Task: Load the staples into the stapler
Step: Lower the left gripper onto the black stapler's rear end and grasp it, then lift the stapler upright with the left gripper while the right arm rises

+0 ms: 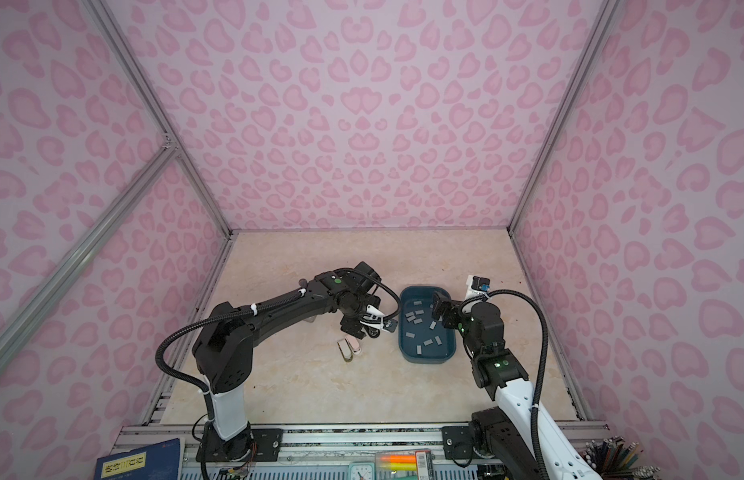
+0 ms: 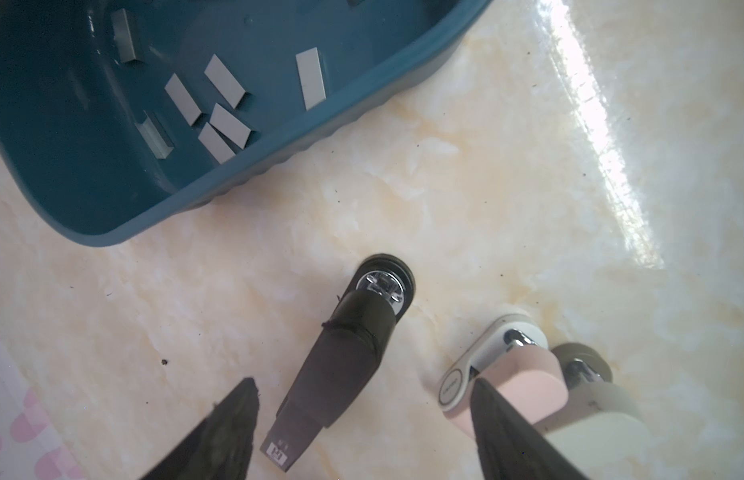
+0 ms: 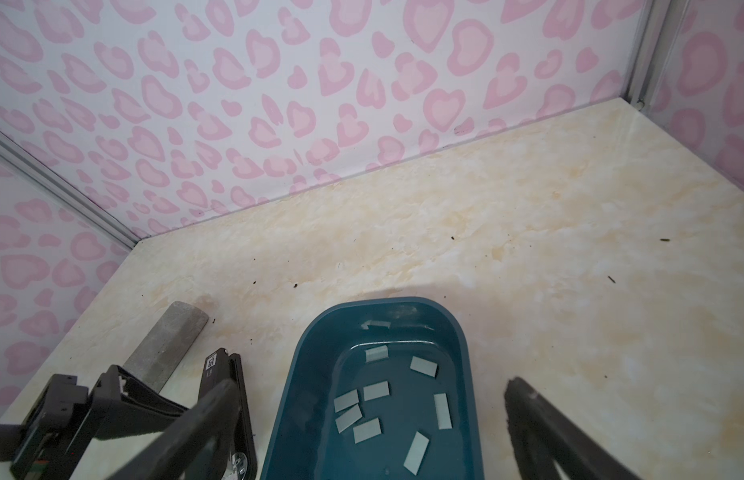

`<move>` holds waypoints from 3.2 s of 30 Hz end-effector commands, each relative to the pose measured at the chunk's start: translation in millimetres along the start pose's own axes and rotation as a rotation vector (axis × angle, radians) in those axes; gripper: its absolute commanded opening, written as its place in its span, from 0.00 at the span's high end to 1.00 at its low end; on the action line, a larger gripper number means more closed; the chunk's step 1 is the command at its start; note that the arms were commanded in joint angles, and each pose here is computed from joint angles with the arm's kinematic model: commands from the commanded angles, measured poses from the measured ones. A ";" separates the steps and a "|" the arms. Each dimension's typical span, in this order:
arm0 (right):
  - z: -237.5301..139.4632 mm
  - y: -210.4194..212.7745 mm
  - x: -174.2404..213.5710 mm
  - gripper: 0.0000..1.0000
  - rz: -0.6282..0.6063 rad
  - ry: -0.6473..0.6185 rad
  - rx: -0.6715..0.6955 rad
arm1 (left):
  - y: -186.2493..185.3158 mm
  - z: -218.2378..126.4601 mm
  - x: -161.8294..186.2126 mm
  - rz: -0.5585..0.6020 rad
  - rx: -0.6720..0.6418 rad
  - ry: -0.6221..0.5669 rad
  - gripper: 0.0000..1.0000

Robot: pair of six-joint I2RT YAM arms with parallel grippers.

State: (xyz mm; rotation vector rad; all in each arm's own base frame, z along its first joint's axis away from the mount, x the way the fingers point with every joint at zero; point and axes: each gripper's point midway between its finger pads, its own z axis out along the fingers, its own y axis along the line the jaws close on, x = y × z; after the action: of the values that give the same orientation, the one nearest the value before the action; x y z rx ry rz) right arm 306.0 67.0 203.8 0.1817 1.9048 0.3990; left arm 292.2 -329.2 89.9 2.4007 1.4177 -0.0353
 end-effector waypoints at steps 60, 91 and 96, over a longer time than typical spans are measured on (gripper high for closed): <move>-4.8 -29.2 -1.9 0.00 0.152 -0.062 0.141 | 120.6 -79.1 35.2 -0.317 -0.557 0.185 0.96; -26.9 90.4 10.3 0.03 -0.062 0.135 -0.154 | -12.2 -200.5 18.9 -1.192 -0.613 -0.770 0.96; -28.6 116.5 15.3 0.06 -0.084 0.123 -0.177 | -32.4 -181.7 44.6 -1.183 -0.703 -0.673 0.96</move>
State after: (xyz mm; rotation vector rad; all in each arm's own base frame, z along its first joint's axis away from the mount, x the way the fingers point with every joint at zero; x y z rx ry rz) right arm 261.9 174.8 234.8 -0.0877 2.0143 0.5691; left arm 244.9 -220.7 201.6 0.7266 1.9991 -0.5036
